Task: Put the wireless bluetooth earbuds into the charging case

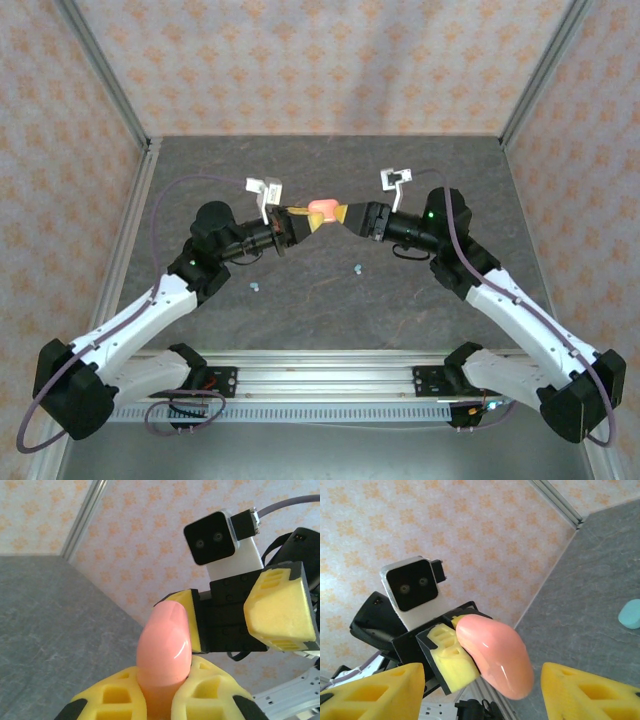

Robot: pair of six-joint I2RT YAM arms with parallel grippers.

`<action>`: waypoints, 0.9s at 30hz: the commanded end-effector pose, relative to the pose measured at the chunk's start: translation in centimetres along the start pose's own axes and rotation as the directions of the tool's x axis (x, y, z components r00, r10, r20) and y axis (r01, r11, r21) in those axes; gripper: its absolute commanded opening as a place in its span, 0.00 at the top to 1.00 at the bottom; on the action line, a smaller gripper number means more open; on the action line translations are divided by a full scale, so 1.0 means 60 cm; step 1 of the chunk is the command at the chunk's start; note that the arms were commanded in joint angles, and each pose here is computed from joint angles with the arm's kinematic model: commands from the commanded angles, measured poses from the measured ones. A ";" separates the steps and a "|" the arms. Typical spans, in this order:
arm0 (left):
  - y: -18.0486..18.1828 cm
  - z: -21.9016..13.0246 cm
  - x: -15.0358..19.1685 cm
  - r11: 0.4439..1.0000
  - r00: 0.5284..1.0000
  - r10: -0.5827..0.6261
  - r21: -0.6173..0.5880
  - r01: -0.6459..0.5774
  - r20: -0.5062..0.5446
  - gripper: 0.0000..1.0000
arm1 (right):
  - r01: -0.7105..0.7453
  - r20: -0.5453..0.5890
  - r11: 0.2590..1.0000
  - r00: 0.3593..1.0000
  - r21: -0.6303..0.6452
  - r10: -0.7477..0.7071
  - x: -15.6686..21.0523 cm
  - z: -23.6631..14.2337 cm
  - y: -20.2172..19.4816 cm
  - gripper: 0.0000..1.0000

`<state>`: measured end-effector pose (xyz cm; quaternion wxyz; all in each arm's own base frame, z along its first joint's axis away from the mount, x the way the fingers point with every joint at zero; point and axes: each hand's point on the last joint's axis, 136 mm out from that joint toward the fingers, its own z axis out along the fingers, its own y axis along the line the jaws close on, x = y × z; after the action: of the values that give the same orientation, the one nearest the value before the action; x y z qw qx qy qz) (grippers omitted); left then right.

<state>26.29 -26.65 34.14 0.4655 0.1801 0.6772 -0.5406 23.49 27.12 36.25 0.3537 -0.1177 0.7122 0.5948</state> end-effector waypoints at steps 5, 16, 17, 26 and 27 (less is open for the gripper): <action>-0.047 0.009 -0.031 0.991 0.997 -0.078 0.104 0.080 -0.021 1.00 | 0.023 0.008 0.997 1.000 -0.079 -0.023 -0.010 0.013 0.019 0.40; -0.046 0.007 -0.021 0.992 0.995 -0.083 0.092 0.088 -0.057 1.00 | 0.002 0.030 0.997 1.000 -0.072 0.001 -0.014 0.021 0.005 0.78; -0.043 0.006 -0.020 0.993 0.995 -0.076 0.080 0.081 -0.058 1.00 | -0.001 0.029 0.997 1.000 -0.073 0.003 -0.015 0.021 0.005 0.81; 0.008 -0.040 -0.006 0.983 0.997 0.059 -0.172 -0.068 -0.056 0.54 | -0.032 0.047 0.995 0.999 0.095 0.027 -0.015 0.019 -0.048 0.85; 0.017 -0.047 -0.004 0.974 0.996 0.066 -0.211 -0.077 -0.061 0.48 | -0.043 0.050 0.988 0.998 0.147 0.036 -0.013 0.016 -0.066 0.85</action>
<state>25.51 -25.40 34.77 0.4544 0.1676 0.7109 -0.5100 24.99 28.06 34.73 0.3430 -0.0993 0.7208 0.5941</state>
